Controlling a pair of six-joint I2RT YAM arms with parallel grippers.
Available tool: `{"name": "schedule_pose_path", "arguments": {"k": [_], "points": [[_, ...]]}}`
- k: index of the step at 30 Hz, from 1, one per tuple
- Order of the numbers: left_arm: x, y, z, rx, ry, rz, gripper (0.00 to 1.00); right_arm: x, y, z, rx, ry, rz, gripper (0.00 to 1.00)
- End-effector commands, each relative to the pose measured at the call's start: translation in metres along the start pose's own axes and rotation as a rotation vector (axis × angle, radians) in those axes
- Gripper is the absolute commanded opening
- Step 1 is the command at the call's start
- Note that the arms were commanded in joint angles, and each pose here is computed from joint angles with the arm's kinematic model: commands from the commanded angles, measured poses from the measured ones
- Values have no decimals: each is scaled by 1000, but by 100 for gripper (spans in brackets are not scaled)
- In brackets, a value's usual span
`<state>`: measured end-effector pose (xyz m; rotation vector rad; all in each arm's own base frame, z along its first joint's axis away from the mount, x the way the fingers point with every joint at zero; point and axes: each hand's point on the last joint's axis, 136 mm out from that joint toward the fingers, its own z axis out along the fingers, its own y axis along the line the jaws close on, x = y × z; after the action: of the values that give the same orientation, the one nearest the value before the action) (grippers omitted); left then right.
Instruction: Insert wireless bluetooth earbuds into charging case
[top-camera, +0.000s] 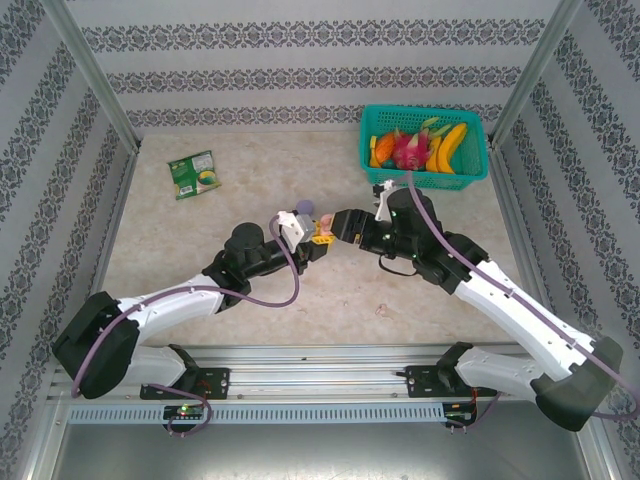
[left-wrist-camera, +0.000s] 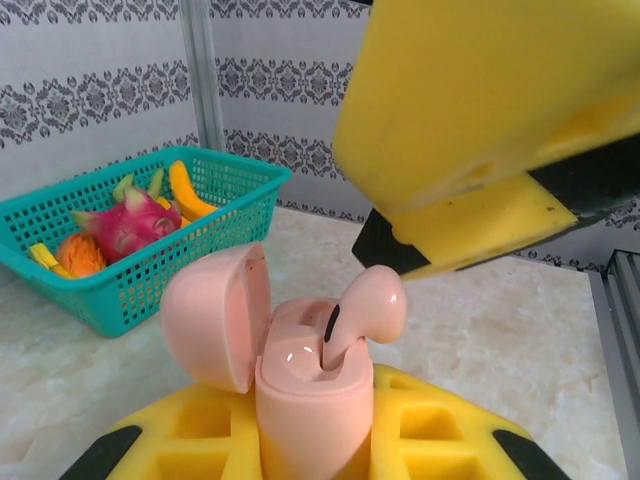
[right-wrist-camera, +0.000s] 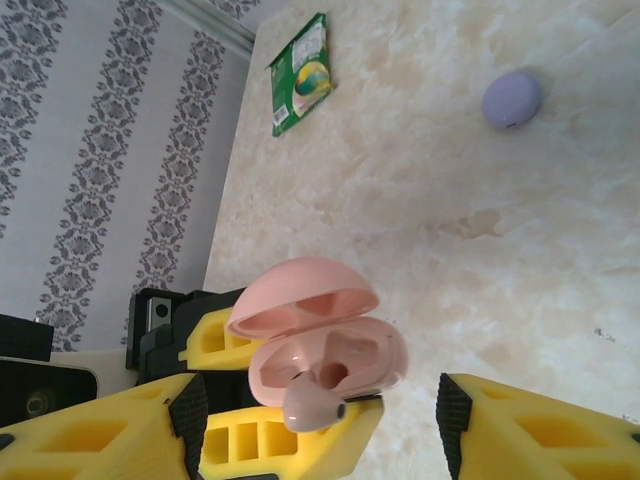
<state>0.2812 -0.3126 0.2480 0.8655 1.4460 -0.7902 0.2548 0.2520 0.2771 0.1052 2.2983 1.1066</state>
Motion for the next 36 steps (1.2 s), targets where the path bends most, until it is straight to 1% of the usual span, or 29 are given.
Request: {"name": "schedule_pose_path", "arguments": {"k": [1,19,29,36], "points": [[0,2,2,10,-3,-1,0,-2,18,1,-31,9,-6,64],[8,9,7,-20,10,-20,0,4,41,15,-80,46,-3,62],[9,10,9,-16,1,-37,0,-2,49,20,-104,34,21,62],[9,12,8,-36,-3,-38,0,1,37,19,-56,32,45,62]]}}
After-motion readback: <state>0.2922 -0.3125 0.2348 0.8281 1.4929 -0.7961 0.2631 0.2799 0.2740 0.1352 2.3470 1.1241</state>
